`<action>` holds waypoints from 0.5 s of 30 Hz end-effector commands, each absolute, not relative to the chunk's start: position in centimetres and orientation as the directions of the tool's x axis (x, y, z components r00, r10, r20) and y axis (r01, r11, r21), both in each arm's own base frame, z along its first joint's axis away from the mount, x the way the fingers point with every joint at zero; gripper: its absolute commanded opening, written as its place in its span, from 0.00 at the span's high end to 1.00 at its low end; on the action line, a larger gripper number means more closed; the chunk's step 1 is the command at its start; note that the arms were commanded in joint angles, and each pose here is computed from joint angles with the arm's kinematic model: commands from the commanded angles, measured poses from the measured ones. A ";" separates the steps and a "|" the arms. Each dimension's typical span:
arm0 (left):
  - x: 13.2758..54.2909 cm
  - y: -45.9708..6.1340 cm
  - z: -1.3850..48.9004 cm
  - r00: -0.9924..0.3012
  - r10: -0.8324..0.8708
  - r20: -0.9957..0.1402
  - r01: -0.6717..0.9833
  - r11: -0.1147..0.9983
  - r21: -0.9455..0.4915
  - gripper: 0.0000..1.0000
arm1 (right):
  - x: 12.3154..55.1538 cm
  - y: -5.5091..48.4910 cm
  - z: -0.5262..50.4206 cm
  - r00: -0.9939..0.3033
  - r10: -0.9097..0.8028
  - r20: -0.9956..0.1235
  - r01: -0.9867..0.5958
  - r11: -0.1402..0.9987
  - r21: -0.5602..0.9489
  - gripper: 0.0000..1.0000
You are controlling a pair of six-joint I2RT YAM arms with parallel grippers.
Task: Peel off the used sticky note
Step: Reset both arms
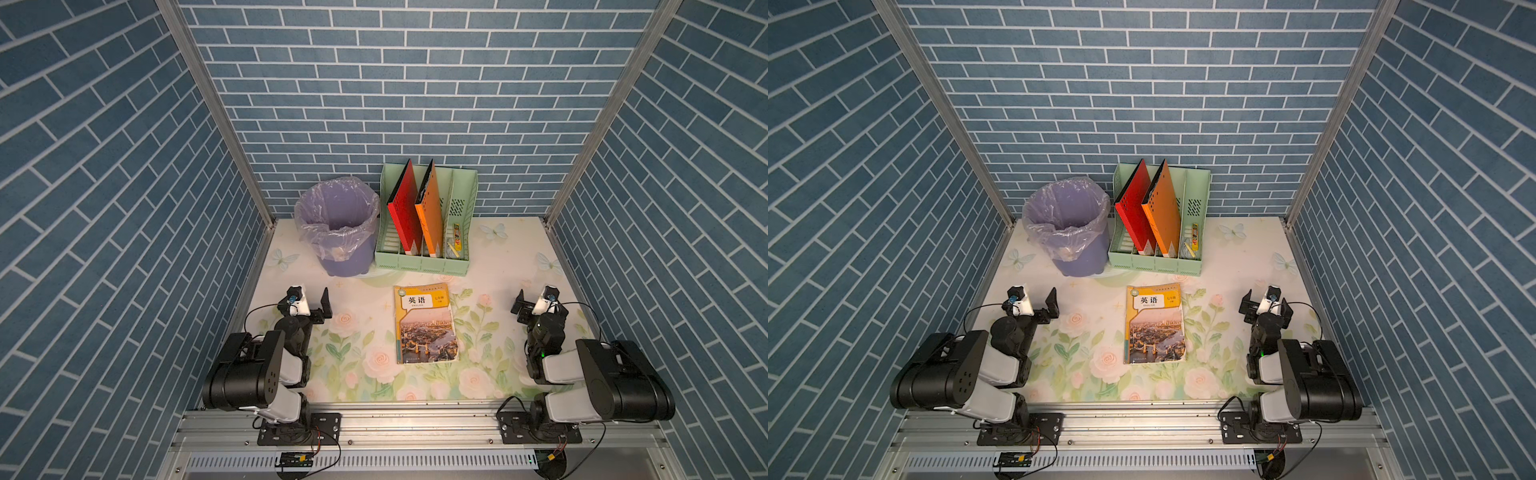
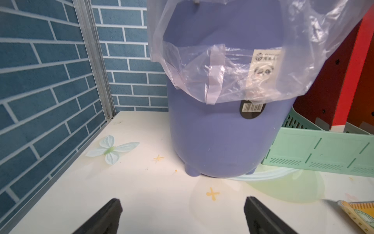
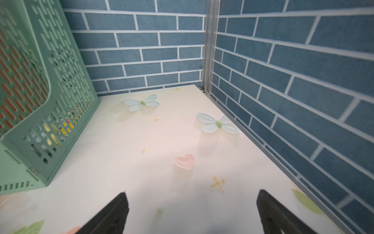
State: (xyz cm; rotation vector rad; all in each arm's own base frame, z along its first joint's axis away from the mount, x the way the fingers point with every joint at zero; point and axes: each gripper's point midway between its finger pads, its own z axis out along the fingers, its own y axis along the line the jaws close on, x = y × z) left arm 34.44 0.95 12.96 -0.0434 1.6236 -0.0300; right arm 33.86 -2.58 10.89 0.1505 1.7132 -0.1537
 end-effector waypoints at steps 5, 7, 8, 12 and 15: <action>37.1 0.8 13.2 -0.096 -0.007 -0.995 -0.060 0.998 -0.001 0.00 | 37.1 0.0 12.6 -0.121 -0.068 -0.990 0.047 0.996 -0.074 0.01; 37.1 0.8 13.3 -0.094 -0.007 -0.996 -0.060 0.998 -0.001 0.00 | 37.0 0.0 12.7 -0.114 -0.069 -0.991 0.048 0.996 -0.075 0.01; 37.1 0.8 13.3 -0.094 -0.007 -0.996 -0.059 0.998 -0.001 0.00 | 36.9 0.0 12.7 -0.112 -0.070 -0.991 0.048 0.996 -0.076 0.01; 37.1 0.8 13.3 -0.093 -0.007 -0.996 -0.060 0.998 -0.001 0.00 | 36.9 0.0 12.7 -0.111 -0.070 -0.991 0.048 0.996 -0.076 0.00; 37.1 0.8 13.3 -0.092 -0.007 -0.996 -0.060 0.998 -0.002 0.00 | 36.9 0.0 12.7 -0.110 -0.070 -0.991 0.049 0.996 -0.076 0.01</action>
